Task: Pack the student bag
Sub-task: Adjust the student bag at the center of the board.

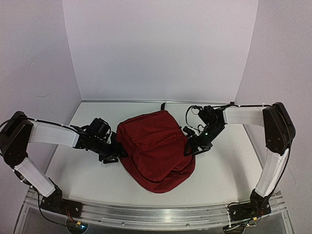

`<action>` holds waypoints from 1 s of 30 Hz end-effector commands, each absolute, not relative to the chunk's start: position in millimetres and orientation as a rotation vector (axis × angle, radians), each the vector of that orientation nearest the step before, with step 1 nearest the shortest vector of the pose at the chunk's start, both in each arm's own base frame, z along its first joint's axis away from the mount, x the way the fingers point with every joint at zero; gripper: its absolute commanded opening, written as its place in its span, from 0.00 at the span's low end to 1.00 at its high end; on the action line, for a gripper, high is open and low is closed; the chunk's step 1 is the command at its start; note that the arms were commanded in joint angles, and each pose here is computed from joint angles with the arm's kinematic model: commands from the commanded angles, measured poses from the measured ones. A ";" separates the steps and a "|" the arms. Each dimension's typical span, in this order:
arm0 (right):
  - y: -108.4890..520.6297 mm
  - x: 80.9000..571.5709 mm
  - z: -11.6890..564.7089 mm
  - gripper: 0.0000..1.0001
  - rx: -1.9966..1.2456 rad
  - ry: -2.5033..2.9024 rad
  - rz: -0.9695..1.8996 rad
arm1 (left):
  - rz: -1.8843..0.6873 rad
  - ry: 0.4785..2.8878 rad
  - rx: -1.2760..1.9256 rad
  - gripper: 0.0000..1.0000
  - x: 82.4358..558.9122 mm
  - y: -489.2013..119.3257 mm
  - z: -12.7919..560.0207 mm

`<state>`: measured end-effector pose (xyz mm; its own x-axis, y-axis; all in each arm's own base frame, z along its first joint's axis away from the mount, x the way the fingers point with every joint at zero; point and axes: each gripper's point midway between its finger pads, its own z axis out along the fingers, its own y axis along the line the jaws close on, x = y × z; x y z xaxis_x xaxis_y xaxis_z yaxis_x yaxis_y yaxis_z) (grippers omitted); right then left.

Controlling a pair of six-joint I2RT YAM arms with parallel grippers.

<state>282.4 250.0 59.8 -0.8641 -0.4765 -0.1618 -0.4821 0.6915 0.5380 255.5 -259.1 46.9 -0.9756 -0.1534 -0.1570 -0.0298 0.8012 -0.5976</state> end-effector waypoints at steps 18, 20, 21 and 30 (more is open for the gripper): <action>277.0 306.4 74.4 0.14 -0.676 2.836 1.224 | -1.066 2.615 -0.191 0.42 370.1 -267.6 52.7; 279.8 312.2 95.3 0.01 -0.638 2.802 1.243 | -1.044 2.622 -0.202 0.32 383.8 -263.0 49.4; 280.6 314.8 108.0 0.00 -0.626 2.776 1.253 | -1.030 2.629 -0.211 0.26 390.2 -259.3 47.2; 268.8 283.5 168.4 0.00 -0.594 2.686 1.310 | -0.893 2.627 -0.287 0.00 450.7 -200.8 45.6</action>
